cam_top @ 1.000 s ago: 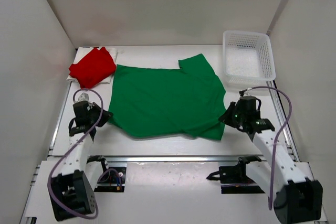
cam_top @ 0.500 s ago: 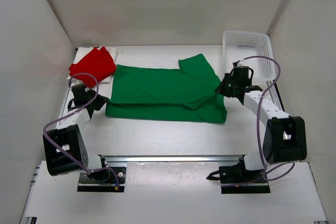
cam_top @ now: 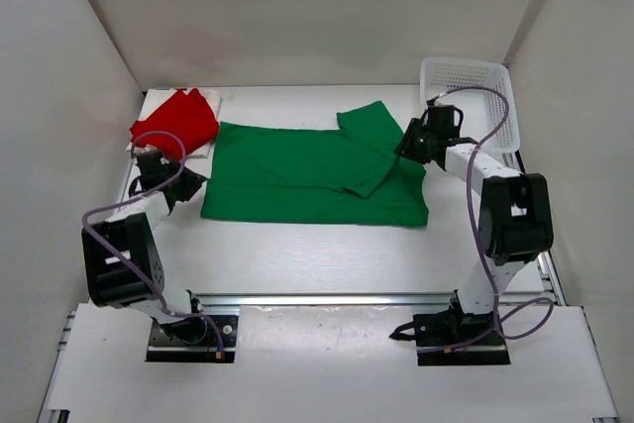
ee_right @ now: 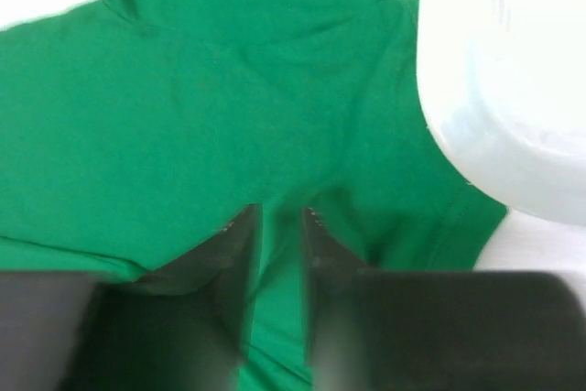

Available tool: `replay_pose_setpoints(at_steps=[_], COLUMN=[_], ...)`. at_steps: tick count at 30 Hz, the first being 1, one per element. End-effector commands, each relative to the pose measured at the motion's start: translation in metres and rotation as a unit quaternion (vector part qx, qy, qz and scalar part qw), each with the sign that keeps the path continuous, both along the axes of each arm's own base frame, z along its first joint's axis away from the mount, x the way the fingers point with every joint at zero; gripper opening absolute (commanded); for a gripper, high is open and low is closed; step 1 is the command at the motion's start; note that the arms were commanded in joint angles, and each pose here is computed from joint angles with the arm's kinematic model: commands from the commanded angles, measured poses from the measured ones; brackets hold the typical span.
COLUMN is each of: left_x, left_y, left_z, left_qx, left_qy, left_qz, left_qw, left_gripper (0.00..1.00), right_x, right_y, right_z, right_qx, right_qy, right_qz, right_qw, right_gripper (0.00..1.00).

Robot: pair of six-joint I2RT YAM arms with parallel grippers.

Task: Fold and stack the t-shirts
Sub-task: Fold the flattened tshirt in 1/3 of the way

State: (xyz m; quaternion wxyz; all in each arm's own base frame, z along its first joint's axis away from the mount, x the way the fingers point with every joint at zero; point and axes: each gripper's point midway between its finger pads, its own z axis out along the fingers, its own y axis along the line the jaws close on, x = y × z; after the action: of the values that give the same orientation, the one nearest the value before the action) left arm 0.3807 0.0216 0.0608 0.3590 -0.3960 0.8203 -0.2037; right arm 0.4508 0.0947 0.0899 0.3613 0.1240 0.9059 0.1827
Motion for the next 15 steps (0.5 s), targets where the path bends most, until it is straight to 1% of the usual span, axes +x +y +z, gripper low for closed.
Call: replay_pose_setpoints(at_steps=[1, 2, 3, 4, 5, 6, 7, 8, 9, 10, 13, 14, 15], left_x=[-0.001, -0.007, -0.011, -0.015, -0.022, -0.028, -0.030, -0.032, -0.028, -0.027, -0.023, -0.022, -0.020], left_y=[-0.005, -0.010, -0.020, -0.028, -0.033, -0.044, -0.054, -0.064, -0.072, -0.084, -0.124, -0.134, -0.136], left_z=[0.035, 0.038, 0.042, 0.041, 0.037, 0.033, 0.030, 0.029, 0.031, 0.029, 0.028, 0.030, 0.024], left_qx=[0.030, 0.033, 0.034, 0.033, 0.030, 0.020, 0.015, 0.010, 0.006, 0.003, -0.014, -0.020, -0.021], left_qy=[-0.042, -0.046, -0.053, -0.050, -0.049, -0.050, -0.050, -0.048, -0.057, -0.057, -0.058, -0.066, -0.061], left_qz=[-0.019, -0.028, -0.043, -0.054, -0.059, -0.076, -0.090, -0.102, -0.110, -0.127, -0.166, -0.174, -0.173], left_qw=[0.998, 0.998, 0.997, 0.997, 0.997, 0.996, 0.995, 0.994, 0.992, 0.990, 0.984, 0.982, 0.983], left_gripper=[0.38, 0.38, 0.40, 0.41, 0.40, 0.40, 0.38, 0.37, 0.36, 0.35, 0.33, 0.33, 0.32], right_x=[0.023, 0.015, 0.003, -0.004, -0.026, -0.047, -0.067, -0.076, -0.095, -0.111, -0.142, -0.146, -0.153], right_y=[0.002, 0.001, 0.000, -0.001, -0.001, 0.000, 0.001, 0.002, 0.001, 0.002, 0.000, -0.003, -0.006], right_z=[0.049, 0.053, 0.055, 0.054, 0.050, 0.044, 0.037, 0.032, 0.023, 0.014, -0.004, -0.004, -0.015], right_qx=[0.009, 0.004, 0.003, 0.001, 0.010, 0.023, 0.030, 0.037, 0.041, 0.045, 0.047, 0.044, 0.046], right_qy=[-0.074, -0.079, -0.082, -0.086, -0.083, -0.086, -0.089, -0.087, -0.081, -0.069, -0.049, -0.054, -0.041], right_qz=[0.003, 0.005, -0.002, -0.007, -0.013, -0.018, -0.018, -0.026, -0.023, -0.020, -0.025, -0.028, -0.035], right_qw=[0.997, 0.997, 0.997, 0.996, 0.996, 0.996, 0.995, 0.995, 0.996, 0.996, 0.997, 0.997, 0.997], right_gripper=[0.34, 0.38, 0.44, 0.45, 0.44, 0.40, 0.29, 0.15, 0.04, 0.00, 0.00, 0.00, 0.00])
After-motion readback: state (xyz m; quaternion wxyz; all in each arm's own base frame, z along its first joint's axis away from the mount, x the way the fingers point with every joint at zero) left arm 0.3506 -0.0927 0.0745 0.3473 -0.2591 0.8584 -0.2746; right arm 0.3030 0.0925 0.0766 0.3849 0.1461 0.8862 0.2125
